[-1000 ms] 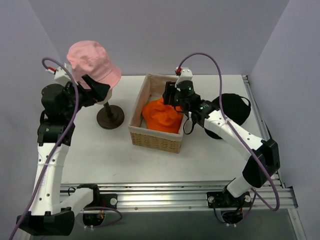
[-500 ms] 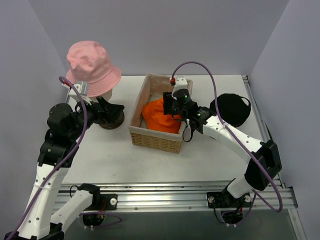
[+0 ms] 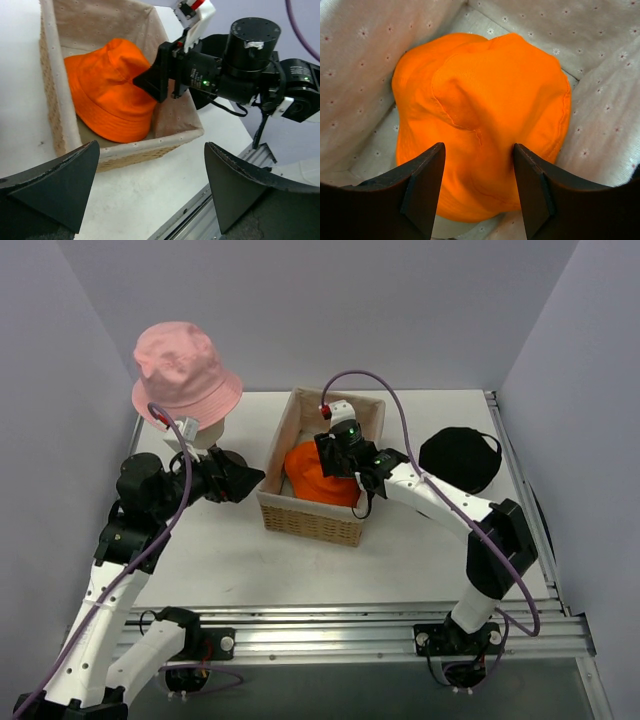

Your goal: Stack the hats

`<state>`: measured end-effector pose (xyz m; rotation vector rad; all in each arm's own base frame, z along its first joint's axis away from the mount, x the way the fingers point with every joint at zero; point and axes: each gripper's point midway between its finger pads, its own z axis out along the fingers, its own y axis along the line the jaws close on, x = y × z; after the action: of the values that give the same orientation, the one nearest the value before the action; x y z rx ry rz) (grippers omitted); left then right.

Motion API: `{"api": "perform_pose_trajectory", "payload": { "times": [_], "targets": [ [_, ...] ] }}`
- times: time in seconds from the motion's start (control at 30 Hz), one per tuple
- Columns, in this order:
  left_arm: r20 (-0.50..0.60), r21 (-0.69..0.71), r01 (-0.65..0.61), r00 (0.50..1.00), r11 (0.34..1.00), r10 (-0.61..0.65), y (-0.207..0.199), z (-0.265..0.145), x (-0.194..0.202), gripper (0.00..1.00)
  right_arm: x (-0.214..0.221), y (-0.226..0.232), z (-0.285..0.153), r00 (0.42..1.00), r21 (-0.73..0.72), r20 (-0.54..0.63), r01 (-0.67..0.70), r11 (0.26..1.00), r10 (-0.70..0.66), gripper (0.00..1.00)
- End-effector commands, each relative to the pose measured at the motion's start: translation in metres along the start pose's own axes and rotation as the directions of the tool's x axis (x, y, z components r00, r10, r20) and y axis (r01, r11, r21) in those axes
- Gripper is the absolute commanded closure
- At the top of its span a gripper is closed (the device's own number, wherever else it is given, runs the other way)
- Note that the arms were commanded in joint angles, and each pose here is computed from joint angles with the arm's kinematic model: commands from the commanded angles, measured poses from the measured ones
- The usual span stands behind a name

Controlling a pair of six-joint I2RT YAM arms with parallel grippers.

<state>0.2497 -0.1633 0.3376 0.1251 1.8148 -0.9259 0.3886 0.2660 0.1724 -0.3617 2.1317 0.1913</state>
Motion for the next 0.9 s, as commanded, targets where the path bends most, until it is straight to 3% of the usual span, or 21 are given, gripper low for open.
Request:
{"api": "perform_pose_trajectory", "payload": {
  "times": [0.0, 0.13, 0.23, 0.27, 0.3, 0.37, 0.53, 0.87],
  "targets": [
    [0.043, 0.117, 0.013, 0.999, 0.993, -0.018, -0.023, 0.005, -0.014, 0.05, -0.01, -0.01, 0.002, 0.999, 0.042, 0.0, 0.038, 0.998, -0.038, 0.48],
    [0.056, 0.137, 0.038, 0.997, 0.99, -0.046, -0.023, 0.012, -0.015, 0.05, -0.013, -0.018, 0.008, 1.0, 0.056, 0.017, 0.02, 0.998, -0.021, 0.53],
    [0.052, 0.133, 0.045, 0.997, 0.99, -0.052, -0.021, 0.017, -0.017, 0.05, -0.029, -0.023, 0.011, 0.999, 0.046, 0.045, -0.007, 0.999, 0.005, 0.65],
    [0.047, 0.13, 0.051, 0.997, 0.99, -0.057, -0.019, 0.019, -0.016, 0.04, -0.032, -0.025, 0.012, 0.999, 0.054, 0.049, -0.009, 0.998, 0.006, 0.7],
    [0.053, 0.133, 0.052, 0.997, 0.99, -0.059, -0.02, 0.02, -0.018, 0.04, -0.033, -0.025, 0.014, 0.999, 0.058, 0.046, -0.006, 0.998, 0.003, 0.85],
    [0.049, 0.136, 0.067, 0.996, 0.988, -0.074, -0.019, 0.023, -0.017, 0.04, -0.051, -0.029, 0.012, 0.997, 0.065, 0.074, -0.016, 0.998, 0.011, 1.0],
    [0.061, 0.172, 0.082, 0.994, 0.982, -0.093, -0.023, 0.034, -0.026, 0.02, -0.107, -0.03, -0.015, 0.983, 0.042, 0.177, -0.061, 0.997, 0.053, 1.0],
    [0.078, 0.23, 0.111, 0.988, 0.967, -0.132, -0.045, 0.066, -0.06, 0.0, -0.218, -0.037, -0.114, 0.875, -0.085, 0.449, -0.161, 0.983, 0.182, 1.0]
  ]
}}
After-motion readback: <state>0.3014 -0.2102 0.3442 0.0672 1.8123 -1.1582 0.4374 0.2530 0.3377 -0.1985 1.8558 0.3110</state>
